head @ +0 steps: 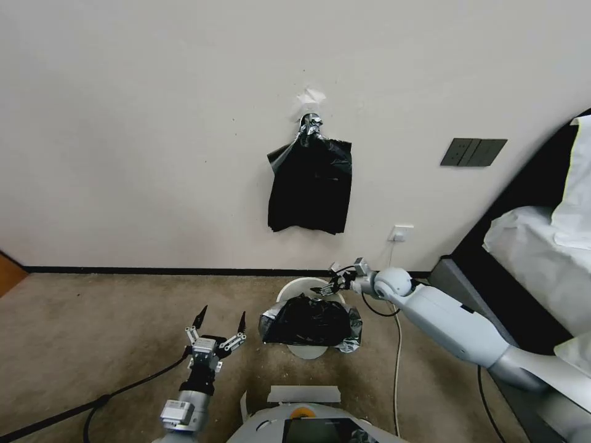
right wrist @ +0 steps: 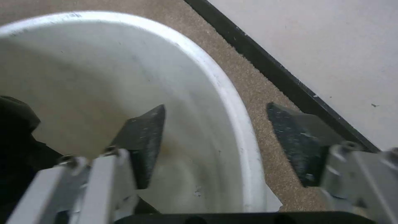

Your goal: Place a trash bag onto the trash bin.

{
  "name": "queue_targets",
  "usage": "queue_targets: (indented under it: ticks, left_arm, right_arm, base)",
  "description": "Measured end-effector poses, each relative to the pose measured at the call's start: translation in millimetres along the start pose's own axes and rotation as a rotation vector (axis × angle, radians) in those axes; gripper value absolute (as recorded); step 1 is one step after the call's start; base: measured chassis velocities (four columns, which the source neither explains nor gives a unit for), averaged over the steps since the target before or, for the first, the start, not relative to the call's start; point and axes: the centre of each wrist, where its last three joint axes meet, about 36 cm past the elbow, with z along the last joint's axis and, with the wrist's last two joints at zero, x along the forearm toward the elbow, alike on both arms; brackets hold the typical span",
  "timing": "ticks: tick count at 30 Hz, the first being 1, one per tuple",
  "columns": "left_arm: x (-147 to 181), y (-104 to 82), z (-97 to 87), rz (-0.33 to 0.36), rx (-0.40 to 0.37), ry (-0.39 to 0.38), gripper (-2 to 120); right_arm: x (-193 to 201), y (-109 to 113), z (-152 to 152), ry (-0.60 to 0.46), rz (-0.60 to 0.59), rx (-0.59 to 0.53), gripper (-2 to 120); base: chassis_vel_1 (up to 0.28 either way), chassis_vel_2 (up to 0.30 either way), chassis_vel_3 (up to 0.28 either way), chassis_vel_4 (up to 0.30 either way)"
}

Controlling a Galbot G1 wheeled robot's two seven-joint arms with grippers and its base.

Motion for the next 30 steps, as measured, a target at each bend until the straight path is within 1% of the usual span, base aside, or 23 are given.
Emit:
queue_targets:
  ticks: [2, 3, 4, 6, 7, 8, 11, 14, 20, 23, 24, 25, 27, 28, 30]
  left_arm:
    - [-1, 0.7, -1.6, -0.003, -0.001, -0.002, 100]
    - [-1, 0.7, -1.6, -0.003, -0.001, -0.002, 100]
    - [-1, 1.5, -1.9, -0.004, -0.003, -0.002, 100]
    - [0, 2.5, -2.3, -0.01, -0.001, 0.002, 100]
    - [0, 2.5, -2.3, -0.01, -0.001, 0.002, 100]
    - [0, 2.1, -2.3, -0.011, 0.001, 0.003, 100]
    - [1, -1.3, -2.4, -0.009, 0.012, 0.008, 100]
    - [0, -1.5, -3.0, -0.008, 0.016, 0.006, 100]
    - [-4, 0.4, -5.9, -0.008, 0.032, 0.007, 100]
    - [-5, 1.3, -7.1, -0.007, 0.04, 0.005, 100]
    - [-5, 1.3, -7.1, -0.007, 0.04, 0.005, 100]
    - [-6, 1.3, -7.2, -0.006, 0.042, 0.004, 100]
    - [-8, -1.3, -6.0, -0.002, 0.052, 0.002, 100]
    - [-8, -1.3, -6.0, -0.002, 0.052, 0.002, 100]
    - [-10, -6.1, -4.2, 0.003, 0.067, 0.006, 100]
  right_arm:
    - [-3, -3, 4, 0.012, -0.008, -0.002, 48]
    - [-3, -3, 4, 0.012, -0.008, -0.002, 48]
    - [-4, -4, 6, 0.015, -0.012, -0.002, 45]
    - [-8, -2, 14, 0.016, -0.025, 0.017, 26]
    - [-8, -2, 14, 0.016, -0.025, 0.017, 26]
    - [-9, -1, 15, 0.012, -0.026, 0.02, 23]
    - [-10, 2, 20, -0.001, -0.017, 0.02, 10]
    - [-7, 6, 22, -0.005, -0.004, 0.016, 7]
    - [3, 16, 21, 0.0, 0.045, -0.019, 7]
    - [18, 29, 11, -0.02, 0.122, -0.088, 4]
    - [18, 29, 11, -0.02, 0.122, -0.088, 4]
    - [23, 34, 8, -0.022, 0.157, -0.117, 4]
    - [35, 48, 2, -0.019, 0.241, -0.208, 4]
    - [35, 48, 2, -0.019, 0.241, -0.208, 4]
    - [46, 70, -1, -0.023, 0.301, -0.298, 4]
  base:
    - [0.0, 0.0, 0.0, 0.0]
    - [0.0, 0.0, 0.0, 0.0]
    - [0.0, 0.0, 0.0, 0.0]
    - [0.0, 0.0, 0.0, 0.0]
    - [0.0, 0.0, 0.0, 0.0]
    - [0.0, 0.0, 0.0, 0.0]
    - [0.0, 0.0, 0.0, 0.0]
    - [0.0, 0.0, 0.0, 0.0]
    - [0.0, 0.0, 0.0, 0.0]
    - [0.0, 0.0, 0.0, 0.0]
    - [0.0, 0.0, 0.0, 0.0]
    - [0.0, 0.0, 0.0, 0.0]
    - [0.0, 0.0, 0.0, 0.0]
    - [0.0, 0.0, 0.0, 0.0]
    - [0.0, 0.0, 0.0, 0.0]
